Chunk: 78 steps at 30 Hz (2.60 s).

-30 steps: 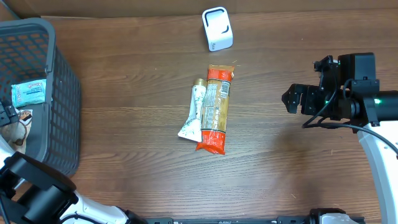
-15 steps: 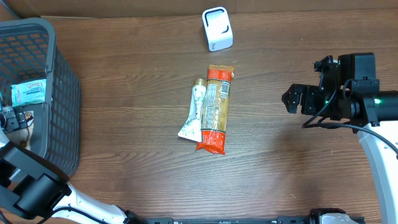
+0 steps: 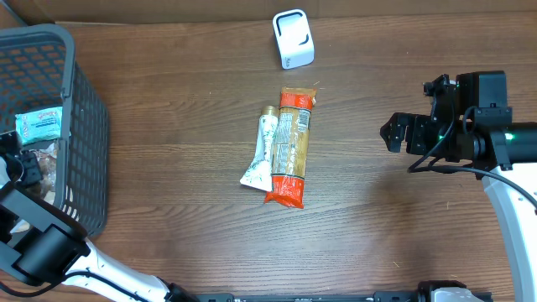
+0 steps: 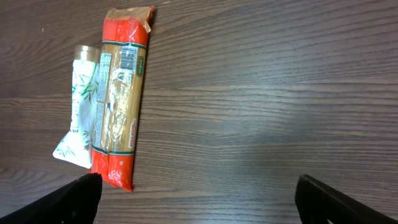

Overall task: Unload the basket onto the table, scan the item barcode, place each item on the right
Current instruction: 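Reach into the basket and grasp the brown snack bag with the left gripper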

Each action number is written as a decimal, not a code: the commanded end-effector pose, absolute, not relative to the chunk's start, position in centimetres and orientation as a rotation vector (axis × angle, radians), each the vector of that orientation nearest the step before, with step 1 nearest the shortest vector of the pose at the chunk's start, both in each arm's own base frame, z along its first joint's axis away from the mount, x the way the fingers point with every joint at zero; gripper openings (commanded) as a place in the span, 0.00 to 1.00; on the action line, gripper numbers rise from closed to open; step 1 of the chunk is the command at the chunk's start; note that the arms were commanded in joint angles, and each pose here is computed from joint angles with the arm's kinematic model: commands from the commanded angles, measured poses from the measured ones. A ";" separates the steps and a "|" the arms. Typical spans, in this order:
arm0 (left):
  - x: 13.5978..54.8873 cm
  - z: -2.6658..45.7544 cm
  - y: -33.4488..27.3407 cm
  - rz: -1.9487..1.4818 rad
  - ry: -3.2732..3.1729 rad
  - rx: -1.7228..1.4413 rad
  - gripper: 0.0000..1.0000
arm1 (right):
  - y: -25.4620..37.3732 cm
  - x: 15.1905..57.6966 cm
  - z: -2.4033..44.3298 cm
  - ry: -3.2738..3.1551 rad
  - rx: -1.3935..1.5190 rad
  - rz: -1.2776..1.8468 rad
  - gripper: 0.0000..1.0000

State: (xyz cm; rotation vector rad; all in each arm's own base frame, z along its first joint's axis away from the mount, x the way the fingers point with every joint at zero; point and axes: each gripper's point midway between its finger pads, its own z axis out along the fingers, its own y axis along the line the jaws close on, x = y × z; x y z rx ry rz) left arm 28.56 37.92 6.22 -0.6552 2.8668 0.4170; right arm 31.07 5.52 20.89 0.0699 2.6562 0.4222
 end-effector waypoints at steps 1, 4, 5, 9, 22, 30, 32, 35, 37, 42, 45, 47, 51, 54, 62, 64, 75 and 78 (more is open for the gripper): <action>29.2 4.9 37.0 0.311 2.862 -0.657 0.39 | 5.5 31.6 21.7 2.630 0.061 0.409 1.00; 29.2 4.9 37.0 0.309 2.852 -0.695 0.65 | 5.5 31.6 21.7 2.629 0.061 0.409 1.00; 29.2 4.9 37.0 0.308 2.846 -0.710 0.77 | 5.5 31.6 21.7 2.628 0.060 0.409 1.00; 29.5 5.0 37.1 0.303 2.800 -0.817 1.00 | 5.5 31.8 21.7 2.624 0.059 0.410 1.00; 32.9 7.5 35.9 0.134 2.649 -0.935 1.00 | 5.5 32.3 21.5 2.619 0.058 0.410 1.00; 35.1 10.9 35.4 0.071 2.599 -0.874 1.00 | 5.5 32.4 21.5 2.618 0.058 0.409 1.00; 35.3 10.1 34.8 0.066 2.634 -0.814 1.00 | 5.5 32.4 21.5 2.618 0.058 0.409 1.00; 35.4 8.5 33.8 0.060 2.694 -0.704 1.00 | 5.5 32.4 21.5 2.618 0.058 0.410 1.00; 35.3 7.4 33.4 0.054 2.713 -0.675 1.00 | 5.5 32.4 21.5 2.618 0.058 0.410 1.00; 35.4 4.8 32.1 -0.005 2.721 -0.587 1.00 | 5.6 32.4 21.5 2.618 0.058 0.410 1.00; 35.1 3.7 31.7 -0.016 2.731 -0.575 1.00 | 5.6 32.4 21.5 2.618 0.059 0.410 1.00; 34.7 2.9 31.4 -0.016 2.744 -0.573 1.00 | 5.6 32.4 21.5 2.618 0.058 0.410 1.00; 34.0 1.1 30.7 -0.030 2.763 -0.561 1.00 | 5.6 32.4 21.5 2.618 0.059 0.410 1.00; 33.4 -0.2 30.1 -0.044 2.775 -0.565 1.00 | 5.6 32.4 21.5 2.617 0.058 0.411 1.00; 32.7 -2.2 28.4 -0.106 2.777 -0.564 0.62 | 5.6 32.4 21.5 2.618 0.061 0.417 1.00; 33.0 -2.1 28.2 -0.124 2.769 -0.557 0.44 | 5.6 32.4 21.5 2.618 0.061 0.416 1.00; 34.6 -0.3 28.3 -0.184 2.705 -0.582 0.04 | 5.6 32.4 21.6 2.614 0.060 0.416 1.00; 35.8 2.0 29.3 -0.183 2.671 -0.639 0.04 | 5.6 32.5 21.6 2.613 0.060 0.416 1.00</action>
